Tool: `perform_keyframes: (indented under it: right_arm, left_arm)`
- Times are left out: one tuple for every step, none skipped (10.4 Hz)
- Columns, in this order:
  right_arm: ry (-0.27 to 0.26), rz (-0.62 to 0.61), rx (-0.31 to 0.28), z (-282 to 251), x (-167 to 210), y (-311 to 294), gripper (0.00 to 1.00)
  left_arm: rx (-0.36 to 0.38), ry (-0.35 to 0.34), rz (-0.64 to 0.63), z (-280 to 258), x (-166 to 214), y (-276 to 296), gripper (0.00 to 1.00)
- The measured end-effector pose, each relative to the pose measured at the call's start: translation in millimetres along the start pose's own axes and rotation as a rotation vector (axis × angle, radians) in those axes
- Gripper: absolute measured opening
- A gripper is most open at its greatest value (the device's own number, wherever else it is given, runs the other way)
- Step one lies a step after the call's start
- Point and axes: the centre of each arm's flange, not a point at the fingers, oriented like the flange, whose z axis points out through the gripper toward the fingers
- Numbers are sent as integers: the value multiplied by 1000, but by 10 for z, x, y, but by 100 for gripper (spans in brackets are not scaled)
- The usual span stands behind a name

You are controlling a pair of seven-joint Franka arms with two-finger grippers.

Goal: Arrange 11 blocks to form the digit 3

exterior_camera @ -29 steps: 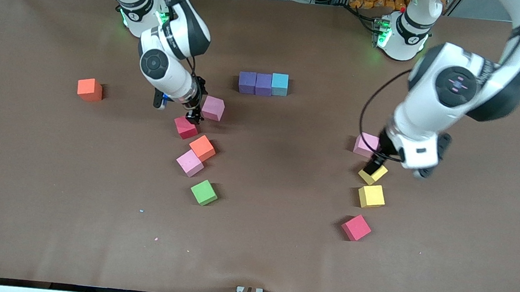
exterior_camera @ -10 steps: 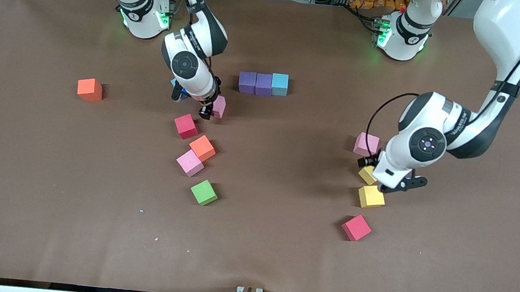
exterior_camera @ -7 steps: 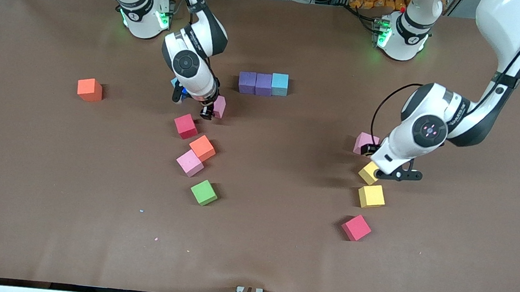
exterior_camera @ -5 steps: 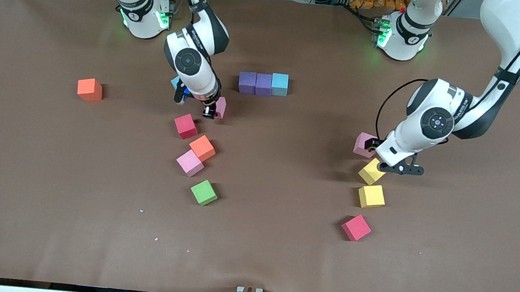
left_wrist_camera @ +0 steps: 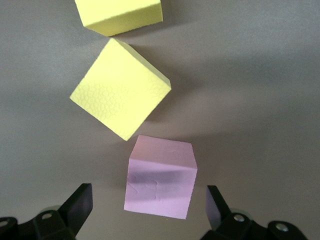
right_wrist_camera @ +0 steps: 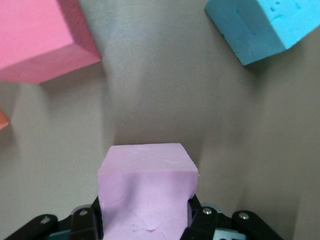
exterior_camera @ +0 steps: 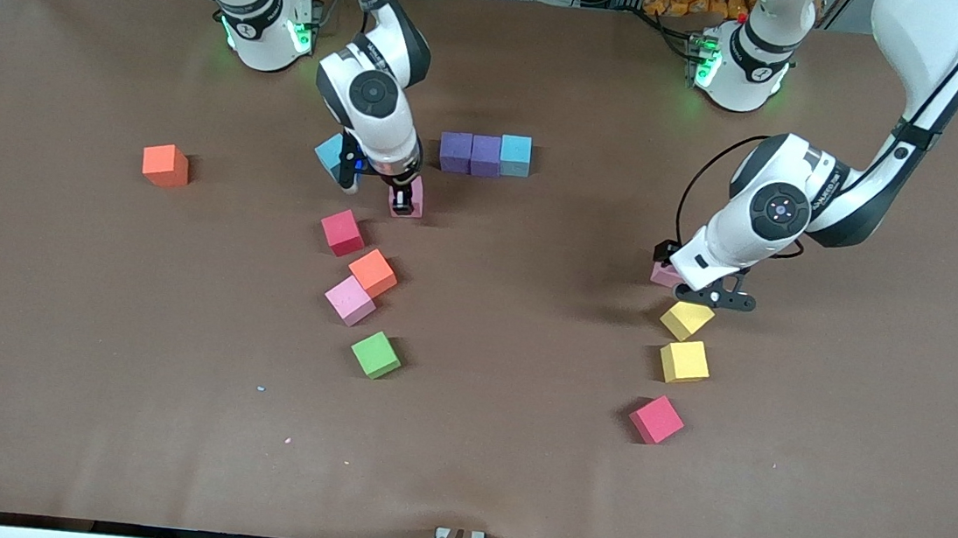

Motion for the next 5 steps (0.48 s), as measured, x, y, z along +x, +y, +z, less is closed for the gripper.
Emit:
perform_keyframes:
  right_arm:
    - [14,-84,16,-13,-69,25,60]
    - [20,-200,28,-27,-161,57,60]
    - [18,-333,38,-50,-282,84,60]
    - [14,-455,53,-100,-381,69,60]
    - [12,-571,67,-150,-437,28,60]
  left_arm:
    - [5,-2,9,18,-10,1,100]
    - [20,0,27,43,-17,-1,100]
    - [27,-1,37,71,-24,-1,100]
    - [25,-2,42,101,-29,4,100]
    - [20,-4,43,134,-35,12,100]
